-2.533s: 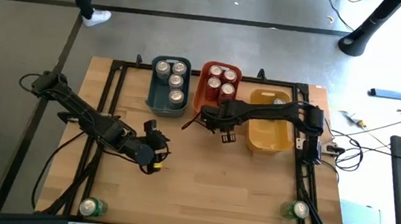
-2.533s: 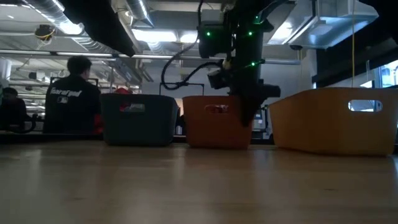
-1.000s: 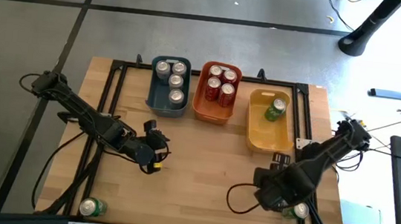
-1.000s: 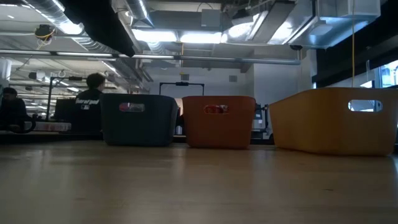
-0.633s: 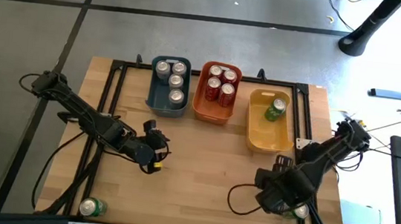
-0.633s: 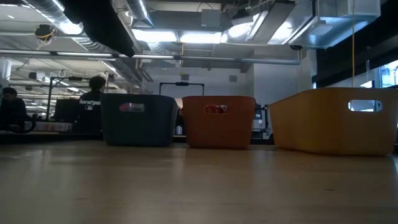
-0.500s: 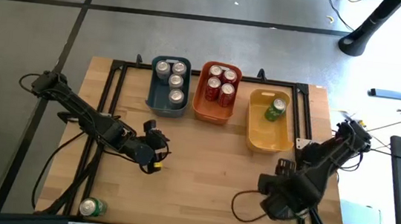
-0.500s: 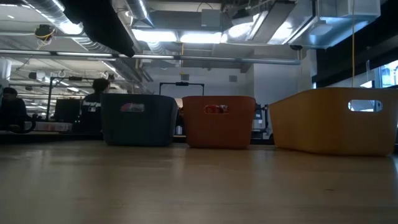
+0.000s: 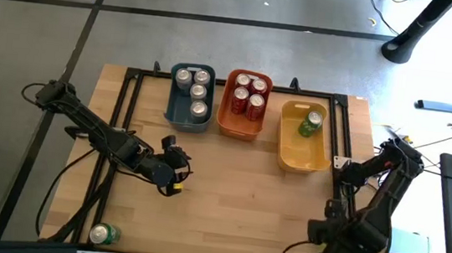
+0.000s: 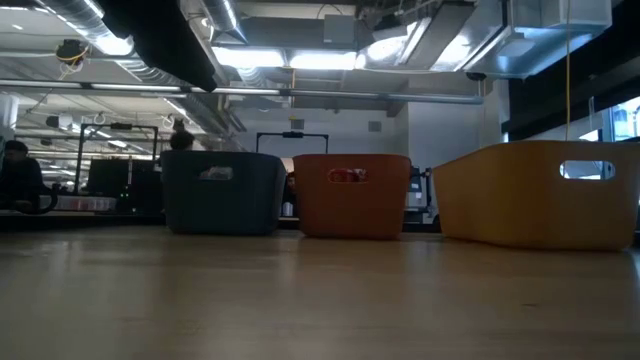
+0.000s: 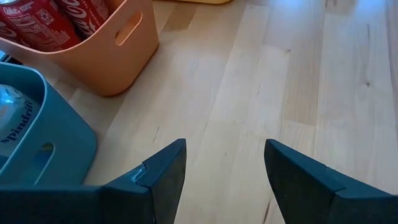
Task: Sort soda cans
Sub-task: Put the bottom right green soda can into the yellow bin
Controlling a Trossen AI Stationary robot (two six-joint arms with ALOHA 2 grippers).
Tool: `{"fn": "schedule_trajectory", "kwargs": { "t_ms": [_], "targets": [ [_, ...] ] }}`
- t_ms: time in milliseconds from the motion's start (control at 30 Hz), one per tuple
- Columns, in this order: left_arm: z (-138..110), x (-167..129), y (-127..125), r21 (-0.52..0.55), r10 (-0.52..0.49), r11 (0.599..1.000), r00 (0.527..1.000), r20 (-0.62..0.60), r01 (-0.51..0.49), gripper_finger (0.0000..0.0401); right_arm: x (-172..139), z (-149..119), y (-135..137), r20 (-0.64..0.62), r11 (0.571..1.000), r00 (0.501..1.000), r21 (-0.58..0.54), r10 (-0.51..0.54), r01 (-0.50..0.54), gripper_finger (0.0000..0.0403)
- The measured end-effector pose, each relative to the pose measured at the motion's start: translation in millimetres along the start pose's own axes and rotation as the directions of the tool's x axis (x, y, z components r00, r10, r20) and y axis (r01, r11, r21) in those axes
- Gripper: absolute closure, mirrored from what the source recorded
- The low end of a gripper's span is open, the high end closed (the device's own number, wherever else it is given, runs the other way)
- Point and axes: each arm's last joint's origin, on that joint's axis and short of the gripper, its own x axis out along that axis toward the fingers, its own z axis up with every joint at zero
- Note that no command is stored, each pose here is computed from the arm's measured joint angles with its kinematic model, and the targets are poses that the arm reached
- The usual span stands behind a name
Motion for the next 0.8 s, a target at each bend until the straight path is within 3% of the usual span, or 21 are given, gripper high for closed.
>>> {"fn": "schedule_trajectory", "kwargs": {
  "t_ms": [133, 400, 700, 800],
  "targets": [
    [0.0, 0.0, 0.0, 0.005, 0.0, 1.0, 1.0, 0.0, 0.0, 0.0193, -1.2, 7.8, 10.3, 0.114, 0.996, 0.99, 0.016, 0.086, -0.088, 0.0042],
    [0.0, 0.1, 0.2, 0.0, 0.001, 1.0, 1.0, 0.0, -0.001, 0.0193, 0.6, -13.0, 1.3, -0.014, 0.998, 0.998, 0.024, -0.056, 0.057, 0.0042],
    [0.0, 0.1, 0.2, 0.005, 0.001, 1.0, 1.0, 0.0, -0.001, 0.0193, 4.7, -34.9, 10.9, 0.021, 0.993, 0.996, 0.082, -0.087, 0.085, 0.0042],
    [0.0, 0.1, 0.2, 0.005, 0.001, 1.0, 1.0, 0.0, -0.001, 0.0193, 17.1, -37.5, 9.1, -0.026, 0.989, 0.993, 0.09, -0.115, 0.117, 0.0042]
  ]
}}
